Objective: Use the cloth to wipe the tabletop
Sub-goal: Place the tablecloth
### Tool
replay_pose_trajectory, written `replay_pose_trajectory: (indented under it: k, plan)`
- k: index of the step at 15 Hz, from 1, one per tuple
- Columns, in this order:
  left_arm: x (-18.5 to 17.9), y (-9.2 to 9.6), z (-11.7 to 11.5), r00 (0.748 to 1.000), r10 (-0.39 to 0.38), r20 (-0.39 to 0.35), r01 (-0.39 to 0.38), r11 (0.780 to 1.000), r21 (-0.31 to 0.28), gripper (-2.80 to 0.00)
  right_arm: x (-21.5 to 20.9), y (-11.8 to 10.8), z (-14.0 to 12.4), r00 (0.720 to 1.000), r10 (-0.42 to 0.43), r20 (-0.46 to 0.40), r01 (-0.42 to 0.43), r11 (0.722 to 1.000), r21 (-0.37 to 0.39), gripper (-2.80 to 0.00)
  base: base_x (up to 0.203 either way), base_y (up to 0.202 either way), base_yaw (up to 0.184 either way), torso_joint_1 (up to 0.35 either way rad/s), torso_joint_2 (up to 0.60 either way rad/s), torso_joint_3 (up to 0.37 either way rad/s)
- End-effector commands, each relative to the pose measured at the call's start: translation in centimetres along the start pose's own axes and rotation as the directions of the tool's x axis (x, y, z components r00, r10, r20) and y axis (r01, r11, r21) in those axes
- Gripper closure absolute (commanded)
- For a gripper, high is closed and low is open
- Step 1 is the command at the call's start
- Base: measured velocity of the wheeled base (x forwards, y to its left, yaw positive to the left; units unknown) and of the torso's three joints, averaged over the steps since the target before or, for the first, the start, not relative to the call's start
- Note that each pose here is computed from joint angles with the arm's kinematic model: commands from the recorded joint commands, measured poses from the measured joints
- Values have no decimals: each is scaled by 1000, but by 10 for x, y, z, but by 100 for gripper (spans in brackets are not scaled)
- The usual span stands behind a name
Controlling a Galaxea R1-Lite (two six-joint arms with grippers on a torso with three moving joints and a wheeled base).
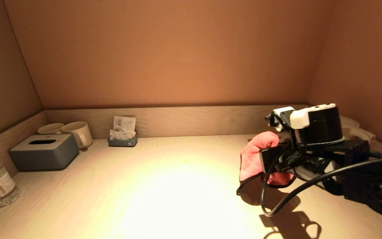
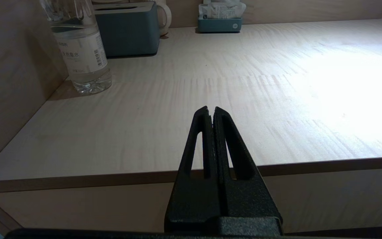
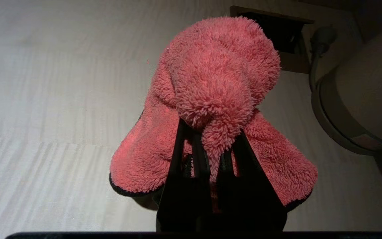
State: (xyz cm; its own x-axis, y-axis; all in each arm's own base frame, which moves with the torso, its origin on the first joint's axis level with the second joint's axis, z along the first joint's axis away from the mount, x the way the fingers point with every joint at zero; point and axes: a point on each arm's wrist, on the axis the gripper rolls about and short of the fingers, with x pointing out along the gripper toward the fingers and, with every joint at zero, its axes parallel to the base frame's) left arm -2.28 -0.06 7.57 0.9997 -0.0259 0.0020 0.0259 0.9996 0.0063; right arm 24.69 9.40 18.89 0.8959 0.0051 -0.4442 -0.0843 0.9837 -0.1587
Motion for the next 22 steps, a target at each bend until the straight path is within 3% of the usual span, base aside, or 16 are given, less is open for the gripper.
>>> replay_pose_trajectory:
  k: [1, 3, 12, 18, 22]
  plan:
    - [0, 0, 0, 1000, 0, 0, 0, 1000, 0, 0, -9, -13, 5, 999, -33, 32, 32, 999, 29, 0, 0, 0, 0, 0, 0, 0]
    - [0, 0, 0, 1000, -2, 0, 2, 1000, 0, 0, -13, -40, 4, 993, -111, 37, 109, 991, 74, 0, 0, 0, 0, 0, 0, 0]
    - [0, 0, 0, 1000, -2, 1, 2, 1000, 0, 0, -16, -121, -17, 957, -286, -37, 288, 938, 193, 0, 0, 0, 0, 0, 0, 0]
    - [0, 0, 0, 1000, -1, 0, 1, 1000, 0, 0, -4, -171, -40, 943, -321, -84, 332, 910, 247, 0, 0, 0, 0, 0, 0, 0]
    - [0, 0, 0, 1000, 0, 0, 0, 1000, 0, 0, -1, -174, -52, 949, -295, -115, 315, 917, 243, 0, 0, 0, 0, 0, 0, 0]
